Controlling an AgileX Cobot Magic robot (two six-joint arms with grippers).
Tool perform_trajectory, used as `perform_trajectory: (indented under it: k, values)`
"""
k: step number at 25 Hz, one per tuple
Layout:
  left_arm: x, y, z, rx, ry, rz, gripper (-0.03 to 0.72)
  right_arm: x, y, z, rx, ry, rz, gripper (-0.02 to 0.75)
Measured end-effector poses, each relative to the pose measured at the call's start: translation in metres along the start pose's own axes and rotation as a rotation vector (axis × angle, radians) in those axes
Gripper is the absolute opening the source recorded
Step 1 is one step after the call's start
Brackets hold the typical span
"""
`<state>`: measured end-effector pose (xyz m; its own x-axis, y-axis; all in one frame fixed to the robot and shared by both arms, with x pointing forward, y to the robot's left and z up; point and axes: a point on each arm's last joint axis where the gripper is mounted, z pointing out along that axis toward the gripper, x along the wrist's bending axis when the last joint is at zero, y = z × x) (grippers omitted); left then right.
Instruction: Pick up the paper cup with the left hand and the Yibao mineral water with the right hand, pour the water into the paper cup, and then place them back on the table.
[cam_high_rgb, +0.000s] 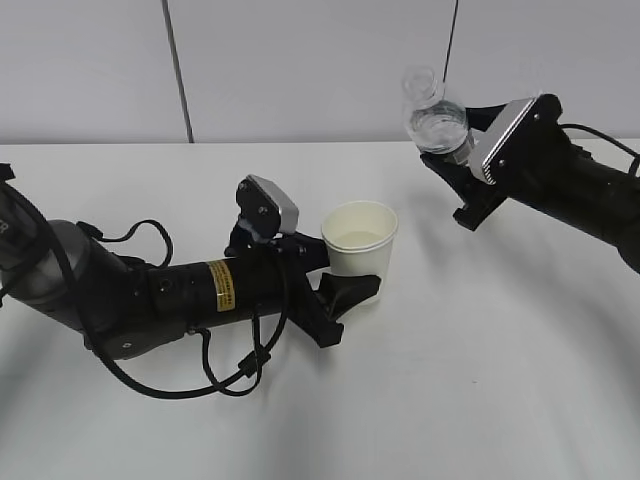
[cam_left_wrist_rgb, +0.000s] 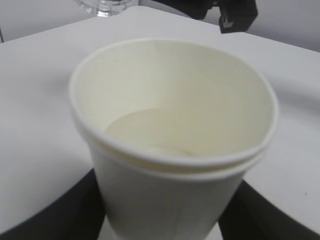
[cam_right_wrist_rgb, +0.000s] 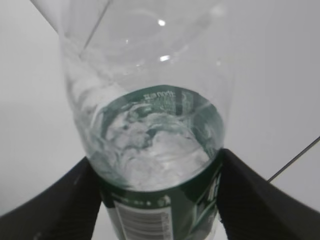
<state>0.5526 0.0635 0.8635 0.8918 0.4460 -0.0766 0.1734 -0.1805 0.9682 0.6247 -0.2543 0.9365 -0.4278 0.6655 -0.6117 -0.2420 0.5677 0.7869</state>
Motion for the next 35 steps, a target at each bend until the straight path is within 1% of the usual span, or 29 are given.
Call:
perform_trajectory:
  k: [7,14,18,23,30,35]
  values:
    - [0.006,0.001,-0.001,-0.013,0.04,-0.02,0.409,0.001,-0.002,0.0,0.026,0.004,0.192,0.49]
    - [0.019,0.001,-0.008,-0.024,0.095,-0.041,0.406,0.002,-0.007,0.0,0.079,0.008,0.373,0.49]
    - [0.027,0.0,-0.012,-0.026,0.12,-0.047,0.406,0.003,-0.01,-0.001,0.113,0.009,0.428,0.49]
    - [0.041,-0.001,-0.021,-0.028,0.161,-0.057,0.406,0.004,-0.012,-0.001,0.14,0.006,0.524,0.49]
    - [0.064,-0.003,-0.037,-0.033,0.23,-0.074,0.406,0.005,-0.012,-0.001,0.143,0.012,0.664,0.49]
    - [0.078,-0.005,-0.048,-0.036,0.274,-0.085,0.406,0.007,-0.011,-0.001,0.144,0.032,0.695,0.49]
